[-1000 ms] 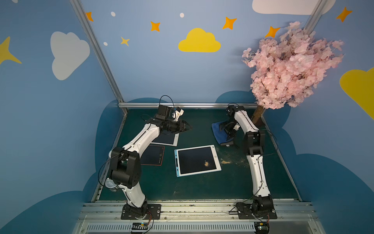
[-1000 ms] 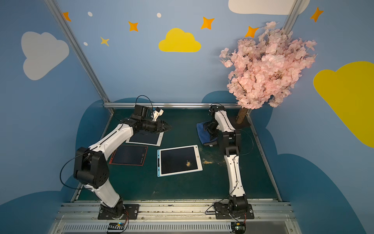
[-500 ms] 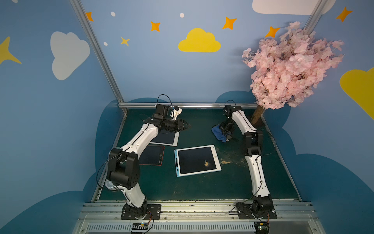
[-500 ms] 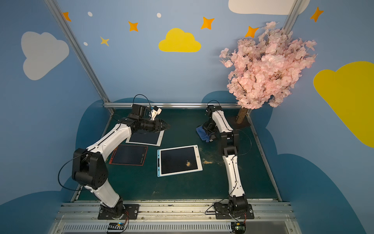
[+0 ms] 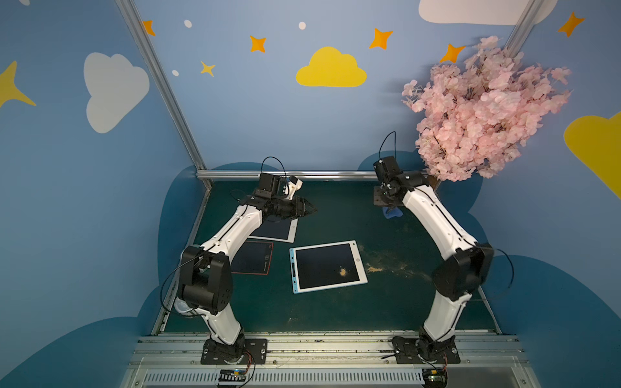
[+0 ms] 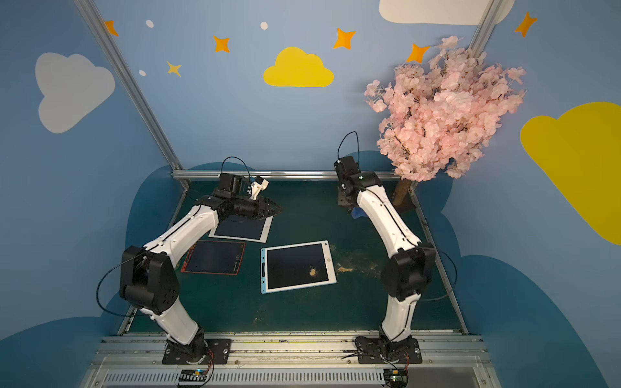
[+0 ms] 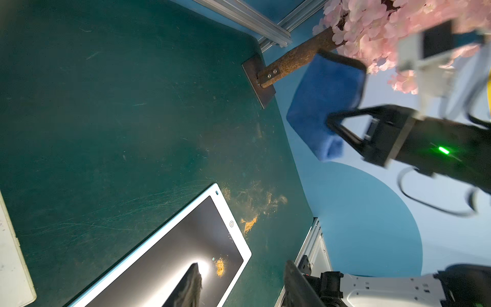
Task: Wipe the drawing tablet
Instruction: Pick up the cleaning item at the center of the board.
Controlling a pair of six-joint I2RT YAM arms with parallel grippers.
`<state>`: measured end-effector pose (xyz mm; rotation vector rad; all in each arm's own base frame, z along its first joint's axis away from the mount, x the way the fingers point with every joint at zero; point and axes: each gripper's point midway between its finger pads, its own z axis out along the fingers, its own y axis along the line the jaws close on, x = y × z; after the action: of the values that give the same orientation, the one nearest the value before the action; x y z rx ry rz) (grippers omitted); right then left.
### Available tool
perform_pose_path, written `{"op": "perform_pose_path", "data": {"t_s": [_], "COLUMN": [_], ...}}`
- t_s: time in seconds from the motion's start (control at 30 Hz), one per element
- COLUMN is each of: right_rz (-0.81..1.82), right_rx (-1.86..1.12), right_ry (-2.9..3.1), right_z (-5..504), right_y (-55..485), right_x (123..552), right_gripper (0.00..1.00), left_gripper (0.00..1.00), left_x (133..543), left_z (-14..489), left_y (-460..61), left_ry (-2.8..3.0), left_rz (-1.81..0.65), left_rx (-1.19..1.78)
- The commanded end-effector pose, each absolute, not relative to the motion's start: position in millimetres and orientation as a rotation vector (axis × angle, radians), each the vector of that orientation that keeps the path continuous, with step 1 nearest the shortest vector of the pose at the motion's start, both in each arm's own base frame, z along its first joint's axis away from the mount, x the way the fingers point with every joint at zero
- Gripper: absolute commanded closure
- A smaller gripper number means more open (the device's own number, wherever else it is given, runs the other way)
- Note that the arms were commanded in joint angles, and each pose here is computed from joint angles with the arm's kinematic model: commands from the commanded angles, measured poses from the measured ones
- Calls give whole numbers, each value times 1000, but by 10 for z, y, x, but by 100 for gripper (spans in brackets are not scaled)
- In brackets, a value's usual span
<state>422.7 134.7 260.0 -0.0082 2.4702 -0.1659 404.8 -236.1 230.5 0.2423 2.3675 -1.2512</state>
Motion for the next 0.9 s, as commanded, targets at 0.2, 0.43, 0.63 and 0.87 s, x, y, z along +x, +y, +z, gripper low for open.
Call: {"op": "perform_pose_path", "data": {"t_s": [0.2,0.43,0.63,0.87], "right_rz": [-138,18,86,132], "right_rx": [-358,-553,-683,-705], "right_ry": [2634,2671,2695,2691], "right_z": [2181,1953,1789,1801], "right_y": [1488,1896,2171,2267], "right_x": [3754,3456,3321,3314], "right_gripper": [100,100,100,100], "left_gripper": [49,54,72,65], "left_x": [3554,3036,2710,2487], "left_z": [2083,1739,1361,1067], "left_y": [-2159,-1784,-1571,-1631], "left_ry": [2535,2730,2895,3003], "left_rz": [-864,-499,-278,-283], "left_rx": [296,317,358,337]}}
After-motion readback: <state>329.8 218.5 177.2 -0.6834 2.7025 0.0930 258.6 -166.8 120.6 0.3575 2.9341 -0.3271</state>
